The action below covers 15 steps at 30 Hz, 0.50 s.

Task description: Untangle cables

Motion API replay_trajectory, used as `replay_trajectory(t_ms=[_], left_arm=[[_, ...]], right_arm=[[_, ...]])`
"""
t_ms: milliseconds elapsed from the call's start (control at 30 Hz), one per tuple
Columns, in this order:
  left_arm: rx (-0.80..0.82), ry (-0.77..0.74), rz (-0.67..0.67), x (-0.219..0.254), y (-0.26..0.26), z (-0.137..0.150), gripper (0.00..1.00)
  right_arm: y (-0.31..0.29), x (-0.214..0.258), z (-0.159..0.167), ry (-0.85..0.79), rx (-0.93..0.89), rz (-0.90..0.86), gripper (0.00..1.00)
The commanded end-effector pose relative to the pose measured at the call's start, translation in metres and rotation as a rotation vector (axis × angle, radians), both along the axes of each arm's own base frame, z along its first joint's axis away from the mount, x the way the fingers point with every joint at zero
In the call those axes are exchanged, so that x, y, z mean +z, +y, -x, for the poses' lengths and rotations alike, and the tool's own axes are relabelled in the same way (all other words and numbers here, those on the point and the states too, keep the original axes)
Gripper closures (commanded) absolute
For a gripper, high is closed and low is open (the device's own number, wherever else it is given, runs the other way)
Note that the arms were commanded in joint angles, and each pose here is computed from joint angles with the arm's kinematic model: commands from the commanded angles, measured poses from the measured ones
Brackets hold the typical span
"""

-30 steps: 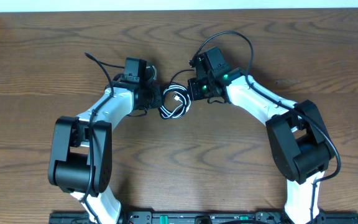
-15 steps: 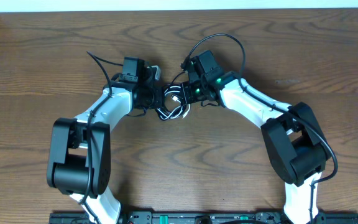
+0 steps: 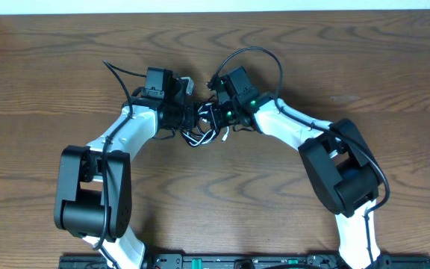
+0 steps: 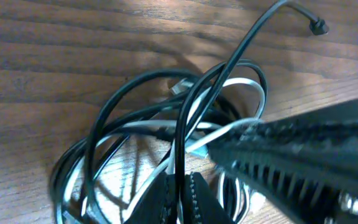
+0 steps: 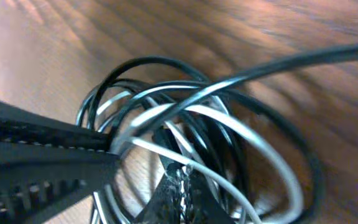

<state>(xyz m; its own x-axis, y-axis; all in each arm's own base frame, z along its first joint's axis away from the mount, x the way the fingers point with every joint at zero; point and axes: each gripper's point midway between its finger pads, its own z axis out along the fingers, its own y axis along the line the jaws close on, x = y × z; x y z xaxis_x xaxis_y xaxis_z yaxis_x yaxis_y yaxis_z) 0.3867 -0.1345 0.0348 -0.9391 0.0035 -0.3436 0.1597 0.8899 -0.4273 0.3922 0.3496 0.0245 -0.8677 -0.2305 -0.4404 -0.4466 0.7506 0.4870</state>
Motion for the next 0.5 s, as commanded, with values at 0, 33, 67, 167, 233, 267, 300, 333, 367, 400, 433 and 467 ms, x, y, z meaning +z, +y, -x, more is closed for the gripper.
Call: replay_trajectory(t_ms=[0,33,67,167,233,267,300,333,367,400,433,467], left_arm=[[-0.018,-0.015,0.010,0.006,0.000,0.002,0.91],[-0.014,-0.015,0.005,0.006,0.002,0.002,0.89],[-0.005,-0.015,-0.008,0.005,0.005,0.001,0.88],[0.043,-0.014,-0.090,-0.001,0.021,-0.002,0.74],[0.055,-0.016,-0.118,-0.003,0.026,-0.003,0.69],[0.061,-0.017,-0.129,-0.003,0.028,-0.003,0.66],[0.065,-0.017,-0.135,-0.004,0.029,-0.004,0.64],[0.067,-0.017,-0.137,-0.004,0.030,-0.004,0.62],[0.067,-0.017,-0.137,-0.004,0.030,-0.004,0.60],[0.067,-0.018,-0.137,-0.004,0.030,-0.004,0.60],[0.069,-0.018,-0.140,-0.004,0.030,-0.004,0.60],[0.075,-0.019,-0.152,-0.004,0.032,-0.005,0.60]], right_arm=[[0.016,0.005,0.007,-0.024,0.089,-0.040,0.98],[0.016,0.005,0.007,-0.029,0.094,-0.037,0.97],[0.015,0.005,0.006,-0.034,0.099,-0.036,0.96],[0.016,0.009,0.004,-0.044,0.109,-0.052,0.82],[0.022,0.020,0.008,-0.027,0.144,-0.117,0.73],[0.026,0.029,0.010,-0.023,0.167,-0.160,0.70],[0.027,0.035,0.010,-0.022,0.178,-0.185,0.68],[0.027,0.041,0.009,-0.022,0.170,-0.199,0.67],[0.026,0.045,0.006,-0.018,0.155,-0.205,0.66],[0.025,0.049,0.005,-0.018,0.146,-0.211,0.66],[0.023,0.051,0.004,-0.018,0.141,-0.213,0.67],[0.023,0.053,0.004,-0.021,0.140,-0.214,0.67]])
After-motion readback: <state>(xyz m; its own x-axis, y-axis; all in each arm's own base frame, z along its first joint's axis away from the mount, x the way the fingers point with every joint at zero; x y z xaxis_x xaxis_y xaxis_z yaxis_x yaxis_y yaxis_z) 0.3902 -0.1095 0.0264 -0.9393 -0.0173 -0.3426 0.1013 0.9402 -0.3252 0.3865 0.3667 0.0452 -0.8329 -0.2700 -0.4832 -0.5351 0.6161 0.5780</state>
